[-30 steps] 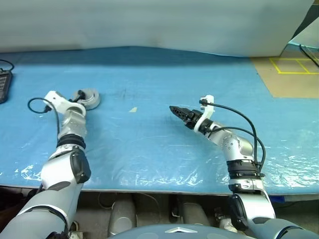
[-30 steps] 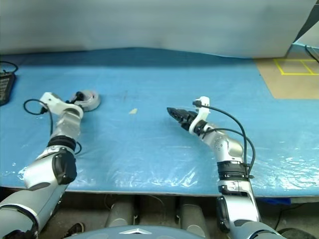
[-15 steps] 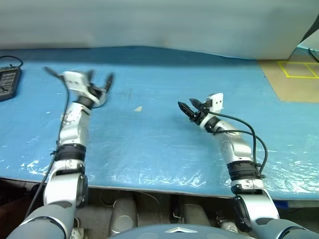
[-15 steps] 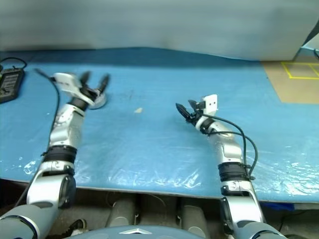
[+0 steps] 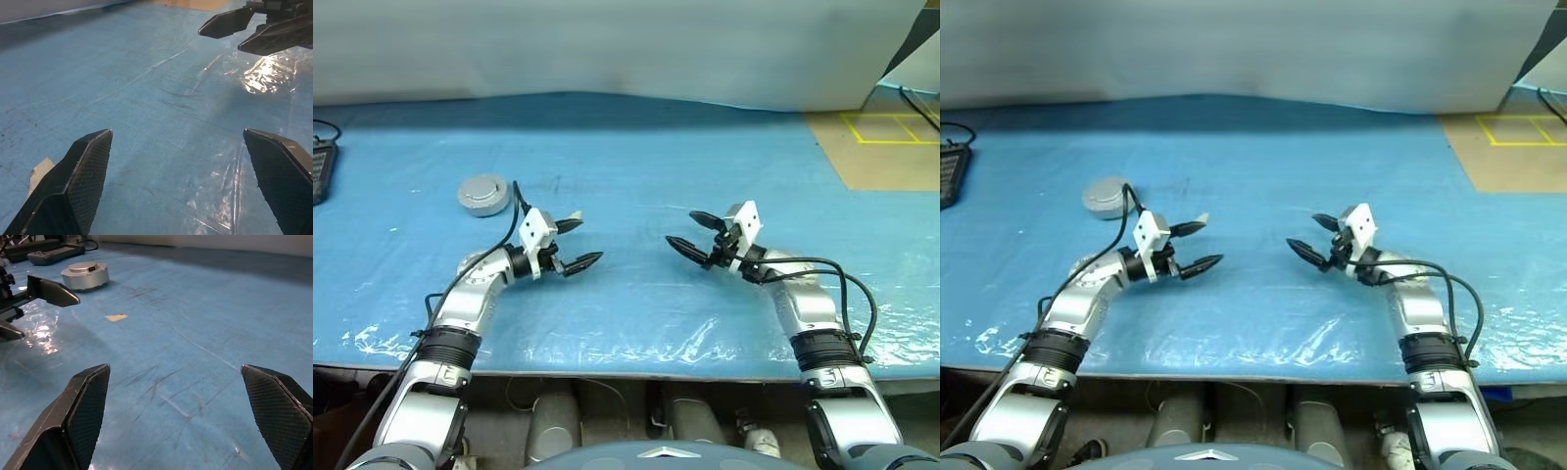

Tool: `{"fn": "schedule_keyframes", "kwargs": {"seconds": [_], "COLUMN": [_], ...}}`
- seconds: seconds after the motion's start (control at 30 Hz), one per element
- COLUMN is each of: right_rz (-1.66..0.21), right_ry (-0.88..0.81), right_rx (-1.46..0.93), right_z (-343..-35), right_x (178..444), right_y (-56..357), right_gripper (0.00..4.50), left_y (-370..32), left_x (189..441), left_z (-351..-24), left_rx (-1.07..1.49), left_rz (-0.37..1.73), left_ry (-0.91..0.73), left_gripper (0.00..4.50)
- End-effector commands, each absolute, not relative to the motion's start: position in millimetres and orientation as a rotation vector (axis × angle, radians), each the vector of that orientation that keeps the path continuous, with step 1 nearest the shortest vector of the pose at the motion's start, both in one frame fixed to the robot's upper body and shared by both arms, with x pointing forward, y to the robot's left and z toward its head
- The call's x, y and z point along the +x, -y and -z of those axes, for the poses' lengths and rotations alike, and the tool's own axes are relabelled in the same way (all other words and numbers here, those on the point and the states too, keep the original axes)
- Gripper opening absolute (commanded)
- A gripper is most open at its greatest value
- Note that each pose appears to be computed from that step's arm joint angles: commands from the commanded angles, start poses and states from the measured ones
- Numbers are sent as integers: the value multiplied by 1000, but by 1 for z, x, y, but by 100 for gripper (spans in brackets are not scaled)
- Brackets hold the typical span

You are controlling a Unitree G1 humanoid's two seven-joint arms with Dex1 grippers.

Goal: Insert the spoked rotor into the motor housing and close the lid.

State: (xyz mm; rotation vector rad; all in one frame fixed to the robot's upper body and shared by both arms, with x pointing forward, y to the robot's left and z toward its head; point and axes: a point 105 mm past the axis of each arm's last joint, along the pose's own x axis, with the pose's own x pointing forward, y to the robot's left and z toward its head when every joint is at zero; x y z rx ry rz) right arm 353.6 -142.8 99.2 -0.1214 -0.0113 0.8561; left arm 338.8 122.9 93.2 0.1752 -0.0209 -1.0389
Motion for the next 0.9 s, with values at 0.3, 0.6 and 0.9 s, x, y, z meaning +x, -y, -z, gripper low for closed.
{"fn": "schedule_keyframes", "kwargs": {"seconds": [0.3, 0.6, 0.9], "right_rz": [-881, -886, -877], "right_ry": [65, 51, 53], "right_rx": [-111, -121, -110], "right_z": [-113, -112, -110], "right_x": [361, 363, 364], "right_y": [137, 139, 137], "right_gripper": [448, 448, 448], "left_y": [-124, -117, -119], "left_x": [346, 344, 343], "left_z": [-108, -106, -105], "left_rx": [215, 191, 190], "left_rz": [1020, 1004, 995], "left_ry": [76, 84, 81], "left_gripper": [450, 450, 450]}}
